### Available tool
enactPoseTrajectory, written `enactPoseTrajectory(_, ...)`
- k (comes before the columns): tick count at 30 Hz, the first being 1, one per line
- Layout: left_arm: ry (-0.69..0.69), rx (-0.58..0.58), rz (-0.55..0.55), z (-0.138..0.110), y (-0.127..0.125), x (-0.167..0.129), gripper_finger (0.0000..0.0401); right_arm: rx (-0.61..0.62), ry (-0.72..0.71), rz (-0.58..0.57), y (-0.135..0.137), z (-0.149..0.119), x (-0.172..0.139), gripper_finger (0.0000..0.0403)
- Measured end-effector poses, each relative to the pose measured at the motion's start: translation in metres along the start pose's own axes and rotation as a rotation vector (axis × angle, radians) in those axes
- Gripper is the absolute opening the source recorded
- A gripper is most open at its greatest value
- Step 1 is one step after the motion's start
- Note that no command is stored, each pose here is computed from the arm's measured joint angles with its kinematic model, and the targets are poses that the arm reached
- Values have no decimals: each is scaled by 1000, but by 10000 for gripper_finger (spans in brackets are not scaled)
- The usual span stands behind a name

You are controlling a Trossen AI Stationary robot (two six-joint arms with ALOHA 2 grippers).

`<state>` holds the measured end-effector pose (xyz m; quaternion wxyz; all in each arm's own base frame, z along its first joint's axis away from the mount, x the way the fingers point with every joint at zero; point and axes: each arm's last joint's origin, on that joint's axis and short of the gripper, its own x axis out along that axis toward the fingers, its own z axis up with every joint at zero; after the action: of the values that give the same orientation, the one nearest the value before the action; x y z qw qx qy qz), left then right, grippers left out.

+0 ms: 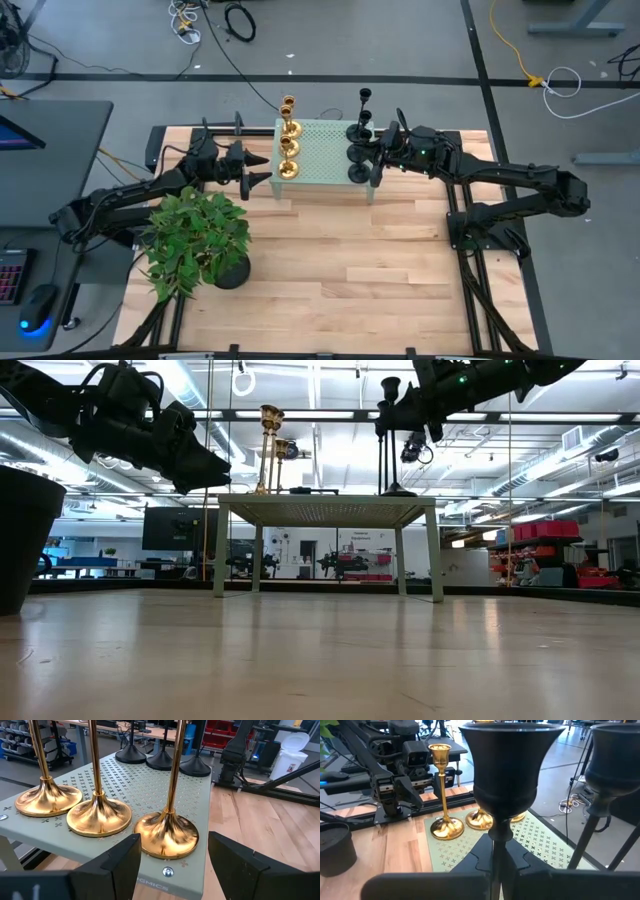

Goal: Pick & Place candle stick holders
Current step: Put the black candle holder on the shelf, then return to Home Position

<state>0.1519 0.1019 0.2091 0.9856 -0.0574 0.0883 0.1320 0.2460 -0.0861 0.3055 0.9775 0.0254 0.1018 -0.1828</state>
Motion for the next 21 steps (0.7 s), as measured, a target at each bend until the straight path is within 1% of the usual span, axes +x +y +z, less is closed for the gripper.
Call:
enactPoseTrajectory(5, 0, 0, 0, 0, 0, 0, 231, 2, 1, 18, 0, 0, 0, 11)
enactPoseTrajectory(8, 0, 0, 0, 0, 0, 0, 231, -6, 0, 22, 1, 0, 0, 21)
enactPoseTrajectory(15, 0, 0, 0, 0, 0, 0, 231, -9, 11, 26, 1, -1, 0, 60)
enactPoseTrajectory(21, 0, 0, 0, 0, 0, 0, 231, -20, 9, 19, 1, -1, 0, 103)
